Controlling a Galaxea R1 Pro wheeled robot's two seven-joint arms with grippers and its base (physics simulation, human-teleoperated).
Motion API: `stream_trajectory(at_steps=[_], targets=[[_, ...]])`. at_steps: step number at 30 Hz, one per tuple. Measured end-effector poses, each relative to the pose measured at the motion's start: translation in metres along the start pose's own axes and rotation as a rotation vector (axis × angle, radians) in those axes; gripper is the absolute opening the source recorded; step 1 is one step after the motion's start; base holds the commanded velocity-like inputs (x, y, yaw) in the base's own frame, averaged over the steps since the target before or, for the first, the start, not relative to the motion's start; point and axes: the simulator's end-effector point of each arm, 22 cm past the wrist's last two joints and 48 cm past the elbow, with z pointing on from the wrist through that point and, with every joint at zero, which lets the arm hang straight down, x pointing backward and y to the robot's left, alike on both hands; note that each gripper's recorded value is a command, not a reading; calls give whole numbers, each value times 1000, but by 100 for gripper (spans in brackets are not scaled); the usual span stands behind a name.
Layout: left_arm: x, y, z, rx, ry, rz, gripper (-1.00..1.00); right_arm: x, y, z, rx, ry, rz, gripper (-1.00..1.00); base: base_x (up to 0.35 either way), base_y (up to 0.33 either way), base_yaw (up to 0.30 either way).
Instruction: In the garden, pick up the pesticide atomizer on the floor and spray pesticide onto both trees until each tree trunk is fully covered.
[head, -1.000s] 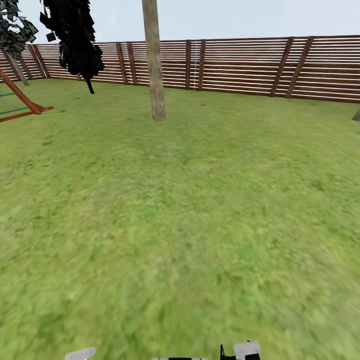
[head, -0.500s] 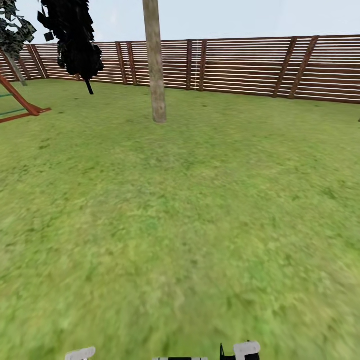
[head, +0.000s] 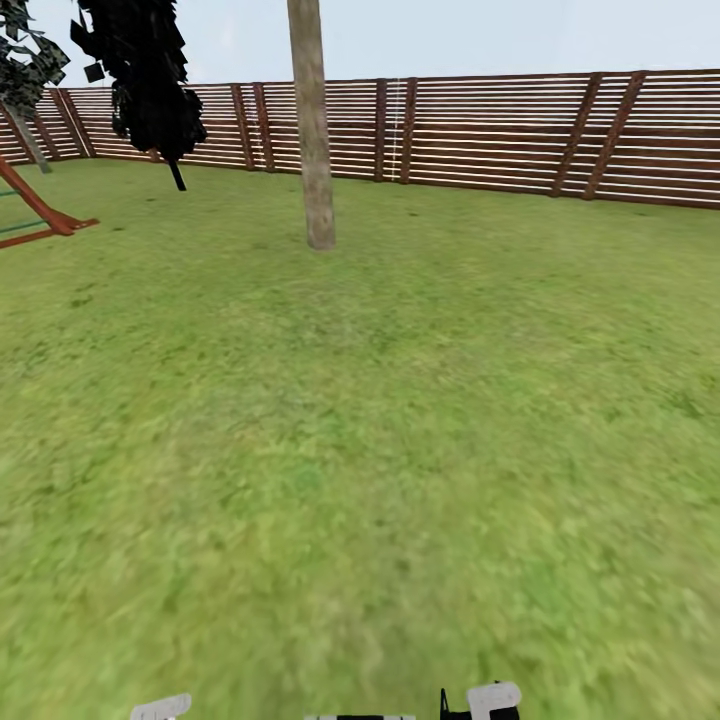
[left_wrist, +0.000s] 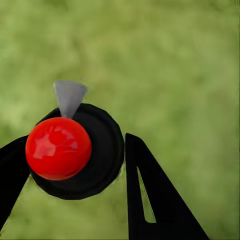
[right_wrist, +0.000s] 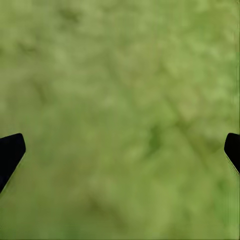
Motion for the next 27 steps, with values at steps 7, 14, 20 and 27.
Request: stream_trajectory(at_steps=[7,14,20,27], targets=[[0,0,0,0,0,0,-100,0,0,0,0,0,0,100,336,94,0],[0,0,0,0,0,0,-100,0,0,0,0,0,0,100,336,94,0],[0,0,0,1,0,0,-100,0,0,0,0,0,0,100,336,94,0],[0,-1,0,2,0,0,-100,0,0,0,0,-1,0,100,336,94,0]])
